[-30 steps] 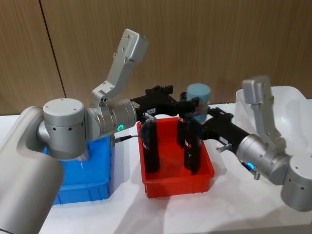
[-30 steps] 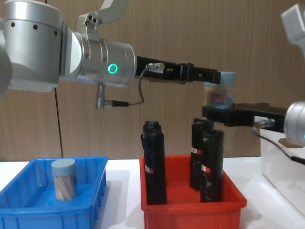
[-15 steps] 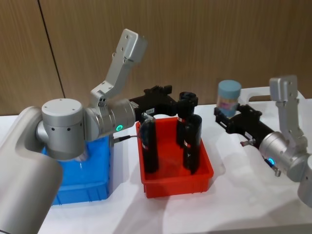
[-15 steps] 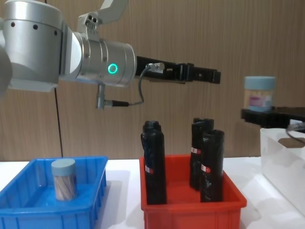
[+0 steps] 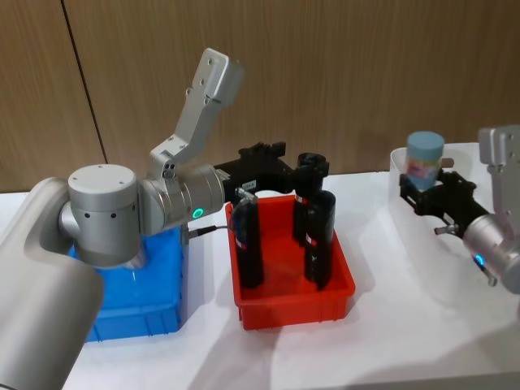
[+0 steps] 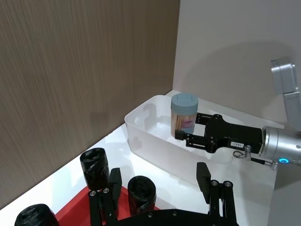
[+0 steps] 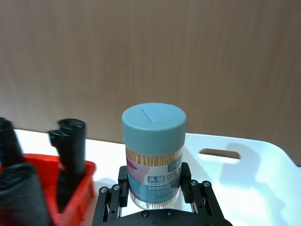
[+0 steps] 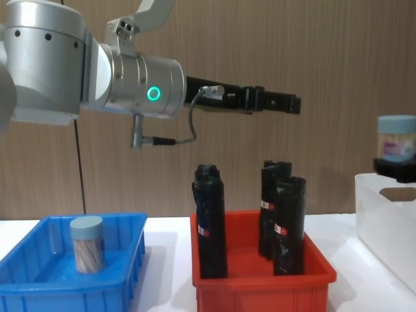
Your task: Pick the cotton swabs from the blue box and place them into the white box.
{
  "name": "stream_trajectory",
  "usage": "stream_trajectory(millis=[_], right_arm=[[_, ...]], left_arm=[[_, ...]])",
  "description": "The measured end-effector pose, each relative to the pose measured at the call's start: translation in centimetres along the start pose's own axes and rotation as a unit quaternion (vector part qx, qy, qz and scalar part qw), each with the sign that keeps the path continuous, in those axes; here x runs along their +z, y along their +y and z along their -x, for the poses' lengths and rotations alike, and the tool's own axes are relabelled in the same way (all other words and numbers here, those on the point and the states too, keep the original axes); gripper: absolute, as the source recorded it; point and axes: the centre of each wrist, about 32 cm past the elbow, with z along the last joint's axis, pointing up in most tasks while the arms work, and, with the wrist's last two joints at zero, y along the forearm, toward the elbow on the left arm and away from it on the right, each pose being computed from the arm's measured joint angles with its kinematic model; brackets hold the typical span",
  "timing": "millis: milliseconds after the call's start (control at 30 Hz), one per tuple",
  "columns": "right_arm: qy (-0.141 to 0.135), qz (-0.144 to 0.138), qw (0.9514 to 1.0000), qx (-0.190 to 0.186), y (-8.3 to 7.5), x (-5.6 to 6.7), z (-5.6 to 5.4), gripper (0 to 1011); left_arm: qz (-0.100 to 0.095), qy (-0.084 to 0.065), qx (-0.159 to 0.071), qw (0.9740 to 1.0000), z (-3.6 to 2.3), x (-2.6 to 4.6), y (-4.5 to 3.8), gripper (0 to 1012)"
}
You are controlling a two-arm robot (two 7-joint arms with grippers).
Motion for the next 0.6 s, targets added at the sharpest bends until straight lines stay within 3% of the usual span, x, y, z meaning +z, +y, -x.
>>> stream_trajectory(millis=[600], right_arm=[[-0.005,0.03,0.9983,-0.05,1.3,-1.7,-2.8,626]], left_arm=[[0.0,0.0,0.0,1.0,0.0,0.0,0.0,1004]])
